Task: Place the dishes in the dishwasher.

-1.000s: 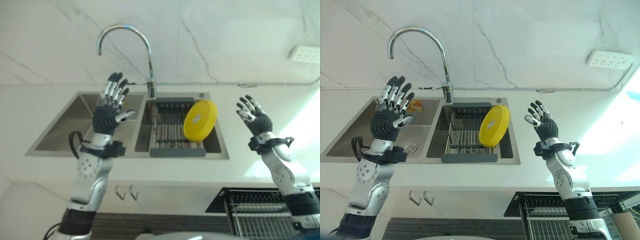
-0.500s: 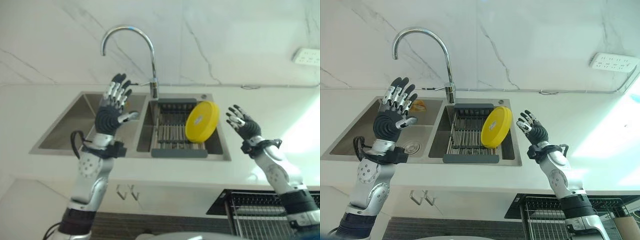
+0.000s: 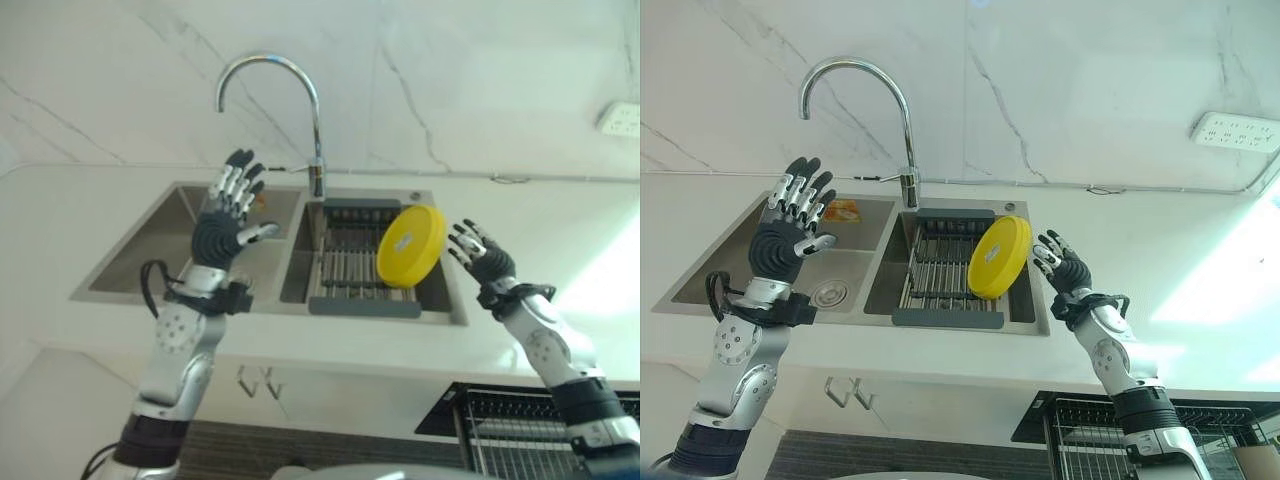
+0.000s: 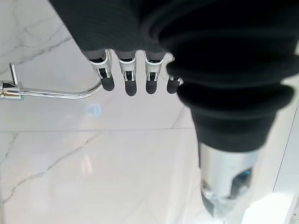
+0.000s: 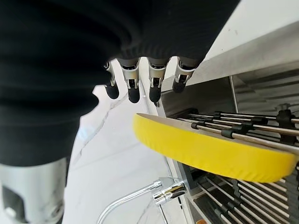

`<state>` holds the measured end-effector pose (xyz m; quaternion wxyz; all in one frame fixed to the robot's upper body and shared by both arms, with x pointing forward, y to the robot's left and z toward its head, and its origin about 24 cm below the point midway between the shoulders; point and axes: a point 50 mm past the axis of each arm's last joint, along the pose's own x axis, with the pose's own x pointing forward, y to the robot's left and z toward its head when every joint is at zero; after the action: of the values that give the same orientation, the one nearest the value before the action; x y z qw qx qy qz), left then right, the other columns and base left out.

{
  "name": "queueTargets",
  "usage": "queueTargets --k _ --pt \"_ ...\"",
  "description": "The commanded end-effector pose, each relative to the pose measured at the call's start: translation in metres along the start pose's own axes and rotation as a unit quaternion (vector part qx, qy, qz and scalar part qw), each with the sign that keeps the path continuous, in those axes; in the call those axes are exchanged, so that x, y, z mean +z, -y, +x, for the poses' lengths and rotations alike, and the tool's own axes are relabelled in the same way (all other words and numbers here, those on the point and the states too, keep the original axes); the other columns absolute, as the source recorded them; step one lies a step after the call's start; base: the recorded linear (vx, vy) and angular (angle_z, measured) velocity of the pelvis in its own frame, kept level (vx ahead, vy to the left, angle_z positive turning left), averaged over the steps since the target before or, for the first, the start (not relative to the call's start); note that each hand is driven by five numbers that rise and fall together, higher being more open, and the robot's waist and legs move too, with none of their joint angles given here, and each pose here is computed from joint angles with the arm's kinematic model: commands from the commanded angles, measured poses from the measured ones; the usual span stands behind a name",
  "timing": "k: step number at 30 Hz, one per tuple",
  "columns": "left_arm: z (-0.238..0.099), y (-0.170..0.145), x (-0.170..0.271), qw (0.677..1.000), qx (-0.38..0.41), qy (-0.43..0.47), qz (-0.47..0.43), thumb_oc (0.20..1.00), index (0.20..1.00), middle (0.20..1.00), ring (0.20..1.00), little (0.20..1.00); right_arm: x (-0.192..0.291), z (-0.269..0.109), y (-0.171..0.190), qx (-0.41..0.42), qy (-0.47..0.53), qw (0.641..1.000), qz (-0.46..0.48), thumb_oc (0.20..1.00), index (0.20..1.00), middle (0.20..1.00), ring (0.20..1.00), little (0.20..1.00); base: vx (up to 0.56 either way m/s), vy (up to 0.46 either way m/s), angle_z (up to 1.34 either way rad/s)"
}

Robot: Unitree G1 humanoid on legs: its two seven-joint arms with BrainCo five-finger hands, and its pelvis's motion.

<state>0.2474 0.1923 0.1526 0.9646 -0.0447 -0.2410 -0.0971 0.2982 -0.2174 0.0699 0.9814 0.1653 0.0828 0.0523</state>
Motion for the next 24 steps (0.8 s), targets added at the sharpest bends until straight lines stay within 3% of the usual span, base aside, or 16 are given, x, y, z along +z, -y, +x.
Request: queueTargets --k 1,24 --pt "0.0189 -0.0019 0.0191 0.998 -0.022 0.047 0.026 1.000 1.000 1.000 1.000 1.000 0.0338 0.0231 -0.0257 0.043 0.062 0.997 0.022 1.000 1.000 1.000 1.000 1.000 0.00 0.000 0.00" --pt "0.0199 -0.0028 0.0163 0.999 -0.014 0.034 0.023 1.000 1.000 1.000 1.000 1.000 0.0319 0.0298 -0.0280 0.046 0.039 0.998 0.025 1.000 1.000 1.000 1.000 1.000 0.00 0.001 0.03"
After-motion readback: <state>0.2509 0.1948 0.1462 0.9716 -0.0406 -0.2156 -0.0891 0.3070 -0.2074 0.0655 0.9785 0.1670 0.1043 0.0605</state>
